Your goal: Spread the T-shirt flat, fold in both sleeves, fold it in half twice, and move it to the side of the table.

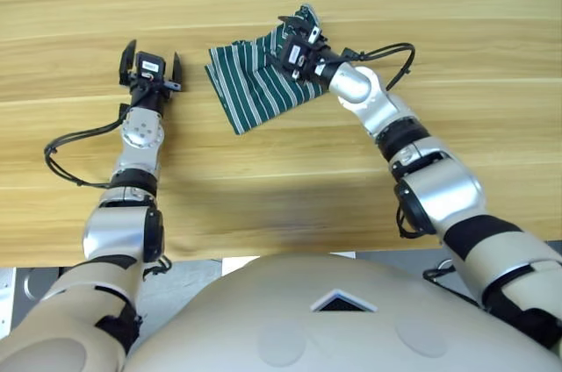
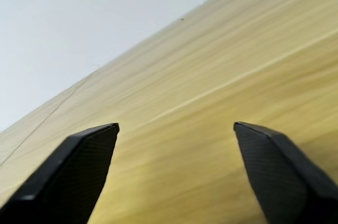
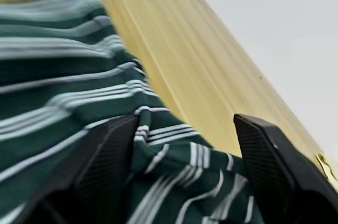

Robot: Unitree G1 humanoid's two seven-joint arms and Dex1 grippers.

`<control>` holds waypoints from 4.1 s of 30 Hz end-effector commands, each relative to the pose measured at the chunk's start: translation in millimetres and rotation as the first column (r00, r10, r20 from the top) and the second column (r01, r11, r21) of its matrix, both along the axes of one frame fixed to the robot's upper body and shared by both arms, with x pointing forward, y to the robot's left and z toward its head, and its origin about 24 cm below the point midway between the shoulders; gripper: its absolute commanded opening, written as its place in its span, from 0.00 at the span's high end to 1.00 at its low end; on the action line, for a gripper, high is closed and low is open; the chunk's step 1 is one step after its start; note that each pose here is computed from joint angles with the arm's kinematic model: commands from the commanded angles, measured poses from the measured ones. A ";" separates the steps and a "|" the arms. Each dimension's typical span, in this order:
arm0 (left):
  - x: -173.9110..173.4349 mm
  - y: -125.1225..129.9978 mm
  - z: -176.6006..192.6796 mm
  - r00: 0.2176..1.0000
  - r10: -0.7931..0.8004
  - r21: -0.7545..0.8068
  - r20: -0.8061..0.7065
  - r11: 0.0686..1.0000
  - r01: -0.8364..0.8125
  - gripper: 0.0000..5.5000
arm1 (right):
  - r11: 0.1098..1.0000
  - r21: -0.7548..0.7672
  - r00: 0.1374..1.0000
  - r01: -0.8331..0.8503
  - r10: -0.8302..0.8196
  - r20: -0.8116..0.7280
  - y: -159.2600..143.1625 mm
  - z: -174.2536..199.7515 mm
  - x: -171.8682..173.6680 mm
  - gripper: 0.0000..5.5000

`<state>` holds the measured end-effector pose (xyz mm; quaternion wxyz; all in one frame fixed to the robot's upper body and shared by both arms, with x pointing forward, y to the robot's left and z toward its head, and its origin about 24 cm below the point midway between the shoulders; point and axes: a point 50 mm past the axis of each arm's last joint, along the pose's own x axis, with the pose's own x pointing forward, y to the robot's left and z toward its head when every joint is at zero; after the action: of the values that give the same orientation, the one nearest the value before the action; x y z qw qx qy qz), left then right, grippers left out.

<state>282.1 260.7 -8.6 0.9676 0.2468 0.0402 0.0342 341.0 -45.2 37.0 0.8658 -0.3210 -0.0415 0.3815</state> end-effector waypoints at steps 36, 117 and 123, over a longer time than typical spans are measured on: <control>21.1 -6.0 58.4 0.897 0.123 0.057 0.424 0.985 -0.162 0.13 | 0.981 0.155 0.854 0.113 -0.016 -0.521 14.6 -44.9 -21.0 0.40; 3.9 -129.9 -1.8 0.967 -0.091 -0.364 0.236 0.915 0.175 0.19 | 0.689 0.473 0.809 0.549 -0.580 -0.095 -45.3 -45.3 -46.2 0.21; 4.1 -127.8 -0.8 0.966 -0.075 -0.370 0.246 0.914 0.165 0.18 | 0.678 0.474 0.796 0.562 -0.599 -0.088 -50.3 -44.3 -44.5 0.25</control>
<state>288.2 128.3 -6.1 0.9952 0.0453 -0.0862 -0.0134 292.9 -92.1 -10.9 0.9899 -0.1101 -0.0562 0.0687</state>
